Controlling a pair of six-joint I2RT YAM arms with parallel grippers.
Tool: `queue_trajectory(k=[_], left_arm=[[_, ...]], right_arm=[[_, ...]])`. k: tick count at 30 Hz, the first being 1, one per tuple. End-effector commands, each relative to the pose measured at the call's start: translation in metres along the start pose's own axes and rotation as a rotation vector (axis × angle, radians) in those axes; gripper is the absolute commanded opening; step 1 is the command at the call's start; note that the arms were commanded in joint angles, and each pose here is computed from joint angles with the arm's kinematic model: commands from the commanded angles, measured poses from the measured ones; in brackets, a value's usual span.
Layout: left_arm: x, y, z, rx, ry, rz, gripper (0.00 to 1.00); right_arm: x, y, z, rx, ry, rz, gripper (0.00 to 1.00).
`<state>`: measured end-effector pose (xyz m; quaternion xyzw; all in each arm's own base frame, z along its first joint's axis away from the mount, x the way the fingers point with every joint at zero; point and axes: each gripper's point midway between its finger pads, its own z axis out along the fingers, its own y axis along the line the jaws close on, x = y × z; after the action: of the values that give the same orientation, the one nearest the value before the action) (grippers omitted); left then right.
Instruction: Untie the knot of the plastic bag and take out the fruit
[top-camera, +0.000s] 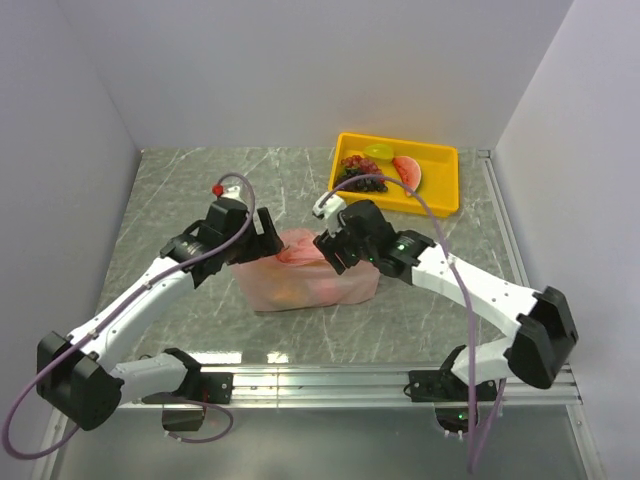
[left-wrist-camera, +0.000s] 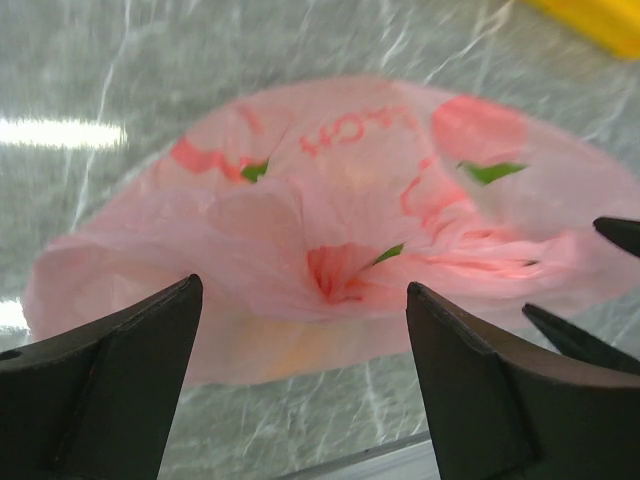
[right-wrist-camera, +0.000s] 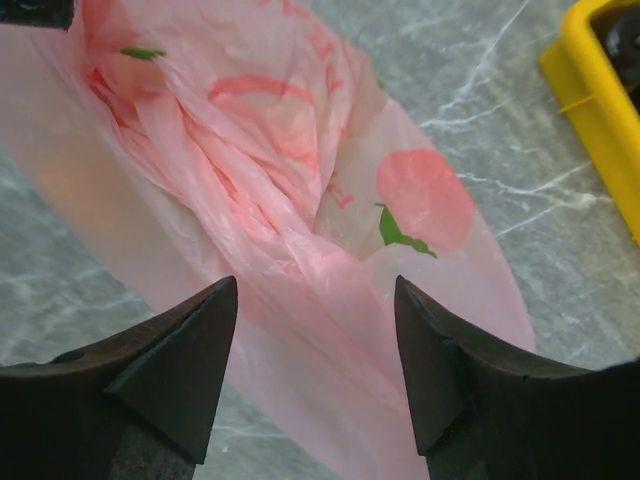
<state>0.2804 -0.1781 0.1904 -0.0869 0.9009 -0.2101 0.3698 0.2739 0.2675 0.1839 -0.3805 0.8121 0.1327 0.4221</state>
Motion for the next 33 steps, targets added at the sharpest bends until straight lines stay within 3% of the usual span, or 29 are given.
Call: queue_trajectory(k=[1, 3, 4, 6, 13, 21, 24, 25, 26, 27, 29, 31, 33], left_arm=[[0.0, -0.007, 0.003, 0.021, -0.02, -0.041, 0.9], [0.005, -0.008, 0.006, 0.033, -0.012, -0.052, 0.9], [0.008, -0.008, 0.008, 0.032, -0.007, -0.052, 0.91], [0.014, -0.008, 0.011, 0.035, 0.004, -0.06, 0.91], [0.026, -0.002, 0.018, 0.011, -0.004, -0.081, 0.94], [0.004, 0.003, 0.028, -0.012, -0.151, -0.171, 0.87], [-0.003, 0.001, 0.031, -0.012, -0.179, -0.177, 0.74], [-0.006, 0.002, 0.031, -0.022, -0.188, -0.163, 0.58], [-0.011, 0.008, 0.03, -0.061, -0.205, -0.129, 0.49], [-0.021, 0.009, 0.023, -0.091, -0.219, -0.108, 0.3], [-0.034, 0.018, 0.015, -0.144, -0.226, -0.027, 0.11], [-0.055, 0.02, -0.002, -0.141, -0.228, 0.01, 0.01], [-0.062, 0.007, -0.017, -0.038, -0.187, 0.092, 0.01]], right_arm=[[-0.005, 0.003, 0.009, -0.026, -0.006, -0.077, 0.65], [0.001, 0.008, 0.015, -0.049, 0.003, -0.072, 0.51], [0.002, 0.009, 0.016, -0.049, 0.001, -0.056, 0.24], [0.0, 0.01, 0.012, -0.04, -0.032, -0.035, 0.0], [-0.04, 0.023, -0.039, -0.095, -0.325, 0.11, 0.0], [-0.032, 0.042, -0.048, -0.148, -0.342, 0.133, 0.0], [-0.027, 0.039, -0.049, -0.129, -0.351, 0.167, 0.0], [-0.028, 0.034, -0.052, -0.096, -0.368, 0.199, 0.0], [-0.018, 0.017, -0.049, -0.002, -0.359, 0.232, 0.0], [-0.014, 0.004, -0.049, 0.067, -0.362, 0.279, 0.0], [-0.004, -0.021, -0.056, 0.174, -0.383, 0.354, 0.0], [0.001, -0.057, -0.072, 0.286, -0.43, 0.496, 0.0], [0.01, -0.075, -0.081, 0.335, -0.456, 0.588, 0.0]])
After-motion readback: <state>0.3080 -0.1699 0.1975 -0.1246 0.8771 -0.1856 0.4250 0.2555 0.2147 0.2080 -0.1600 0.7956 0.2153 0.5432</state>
